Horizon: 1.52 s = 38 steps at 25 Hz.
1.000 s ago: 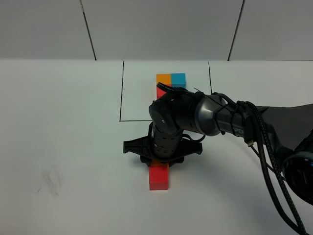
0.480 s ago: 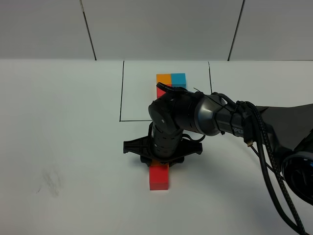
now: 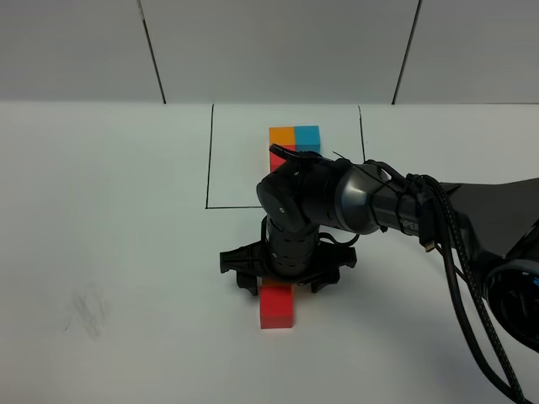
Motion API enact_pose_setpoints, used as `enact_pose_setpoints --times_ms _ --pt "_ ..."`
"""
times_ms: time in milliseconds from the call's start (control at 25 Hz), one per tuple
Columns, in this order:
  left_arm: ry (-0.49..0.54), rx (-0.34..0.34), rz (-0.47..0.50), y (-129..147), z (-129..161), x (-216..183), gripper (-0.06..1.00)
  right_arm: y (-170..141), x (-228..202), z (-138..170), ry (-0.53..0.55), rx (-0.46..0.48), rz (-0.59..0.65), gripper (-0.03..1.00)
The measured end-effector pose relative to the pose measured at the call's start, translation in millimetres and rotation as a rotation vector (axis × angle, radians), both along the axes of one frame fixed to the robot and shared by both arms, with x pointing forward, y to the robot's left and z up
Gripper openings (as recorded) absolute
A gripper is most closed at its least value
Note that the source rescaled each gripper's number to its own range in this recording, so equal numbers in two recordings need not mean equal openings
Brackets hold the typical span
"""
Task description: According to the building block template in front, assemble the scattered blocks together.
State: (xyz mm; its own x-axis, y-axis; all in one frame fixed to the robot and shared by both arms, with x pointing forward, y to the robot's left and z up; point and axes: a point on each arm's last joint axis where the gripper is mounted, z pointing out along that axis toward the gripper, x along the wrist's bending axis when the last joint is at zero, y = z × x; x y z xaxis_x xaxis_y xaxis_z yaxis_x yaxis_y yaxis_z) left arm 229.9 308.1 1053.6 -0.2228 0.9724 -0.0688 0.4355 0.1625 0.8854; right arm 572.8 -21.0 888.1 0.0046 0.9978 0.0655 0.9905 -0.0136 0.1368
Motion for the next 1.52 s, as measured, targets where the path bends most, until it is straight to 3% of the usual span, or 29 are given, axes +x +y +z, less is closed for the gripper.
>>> enact_pose_setpoints --times_ms 120,240,440,640,880,1120,1320,1520 --pt "0.000 0.000 0.000 0 0 0 0.82 0 2 5 -0.006 -0.022 0.030 0.92" --pt "0.000 0.000 0.000 0 0 0 0.82 6 9 18 -0.038 0.001 0.070 0.99" --pt "0.000 0.000 0.000 0 0 0 0.82 21 20 56 -0.117 0.086 0.196 1.00" --pt "0.000 0.000 0.000 0 0 0 0.82 6 23 129 -0.254 0.062 0.266 0.97" --pt "0.000 0.000 0.000 0 0 0 0.82 -87 35 198 -0.297 -0.094 0.119 0.95" --pt "0.000 0.000 0.000 0 0 0 0.82 -185 35 250 -0.388 -0.156 -0.006 0.95" --pt "0.000 0.000 0.000 0 0 0 0.82 -261 28 250 -0.328 -0.142 -0.119 0.95" --pt "0.000 0.000 0.000 0 0 0 0.82 -297 15 208 -0.167 -0.150 -0.146 0.95"
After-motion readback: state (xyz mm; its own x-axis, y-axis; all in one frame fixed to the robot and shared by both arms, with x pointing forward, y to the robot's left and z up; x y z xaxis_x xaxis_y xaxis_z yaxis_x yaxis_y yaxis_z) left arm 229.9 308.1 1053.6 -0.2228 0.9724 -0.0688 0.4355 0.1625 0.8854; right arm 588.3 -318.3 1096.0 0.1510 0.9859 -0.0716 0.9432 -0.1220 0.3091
